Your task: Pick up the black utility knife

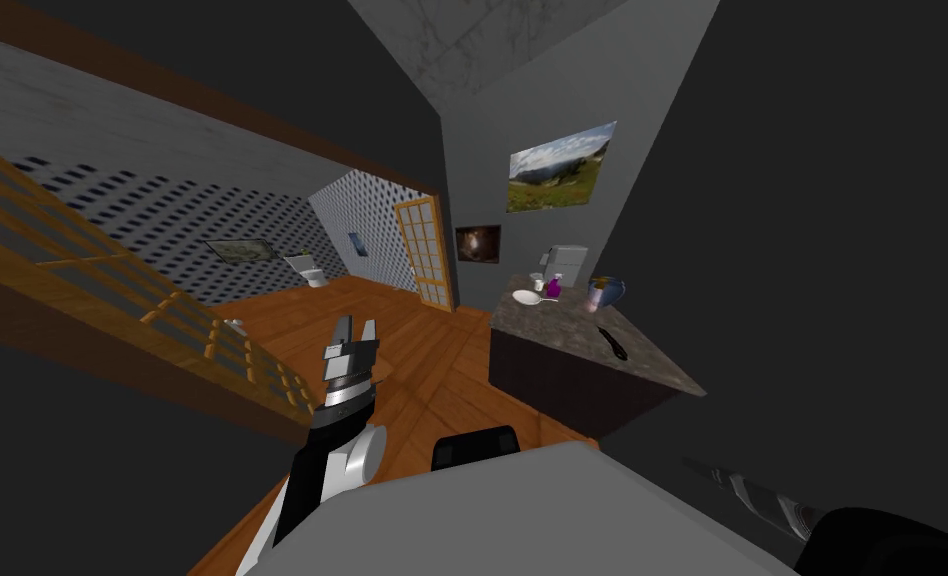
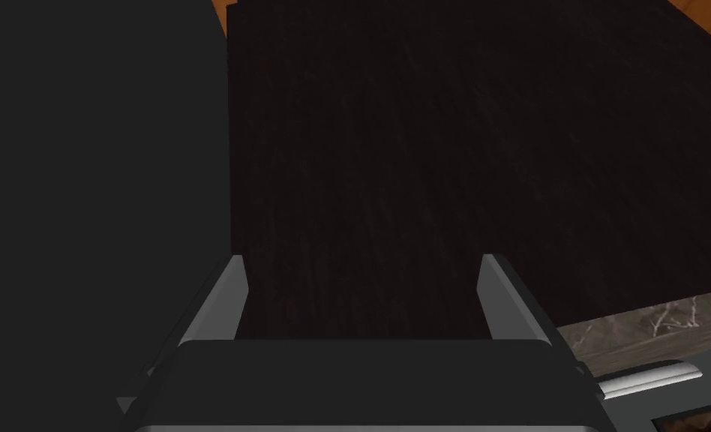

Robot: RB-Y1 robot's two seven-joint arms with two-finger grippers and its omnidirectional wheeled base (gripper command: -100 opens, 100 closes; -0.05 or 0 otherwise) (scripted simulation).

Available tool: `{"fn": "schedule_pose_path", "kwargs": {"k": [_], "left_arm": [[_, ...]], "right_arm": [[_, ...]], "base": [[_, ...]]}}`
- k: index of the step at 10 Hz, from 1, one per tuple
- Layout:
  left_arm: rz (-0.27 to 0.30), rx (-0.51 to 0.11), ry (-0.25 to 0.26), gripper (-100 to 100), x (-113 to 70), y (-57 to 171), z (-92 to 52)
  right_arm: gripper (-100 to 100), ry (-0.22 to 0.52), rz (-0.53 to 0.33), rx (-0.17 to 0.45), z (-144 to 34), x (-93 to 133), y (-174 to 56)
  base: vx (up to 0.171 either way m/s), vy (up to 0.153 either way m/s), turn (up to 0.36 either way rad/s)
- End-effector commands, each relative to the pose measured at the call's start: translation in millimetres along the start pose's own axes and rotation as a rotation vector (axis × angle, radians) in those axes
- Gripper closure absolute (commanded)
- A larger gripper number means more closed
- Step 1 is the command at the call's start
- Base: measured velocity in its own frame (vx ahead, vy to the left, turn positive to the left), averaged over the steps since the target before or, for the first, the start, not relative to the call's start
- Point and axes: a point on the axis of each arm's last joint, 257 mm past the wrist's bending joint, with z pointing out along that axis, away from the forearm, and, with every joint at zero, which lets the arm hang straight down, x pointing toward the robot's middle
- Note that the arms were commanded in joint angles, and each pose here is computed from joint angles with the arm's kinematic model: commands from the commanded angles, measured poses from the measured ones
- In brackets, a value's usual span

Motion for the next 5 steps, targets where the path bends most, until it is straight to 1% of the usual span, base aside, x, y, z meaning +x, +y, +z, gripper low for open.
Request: {"fn": "schedule_pose_path", "kwargs": {"k": [1, 3, 4, 5], "left_arm": [[0.0, 0.0, 0.0, 0, 0.0, 0, 0.0], [0.0, 0.0, 0.0, 0, 0.0, 0, 0.0], [0.0, 0.0, 0.0, 0, 0.0, 0, 0.0], [0.0, 0.0, 0.0, 0, 0.0, 0, 0.0]], "right_arm": [[-100, 0.01, -0.018, 0.049, -7.6, -13, -16], [-100, 0.02, -0.036, 0.119, -18.5, -33, -38], [-100, 0.023, -0.043, 0.149, -23.4, -43, -46], [-100, 0.026, -0.045, 0.176, -27.7, -51, -53]], "base": [[0.099, -0.017, 0.142], [0.161, -0.019, 0.264], [0.197, -0.06, 0.259], [0.216, -0.092, 0.222]]}}
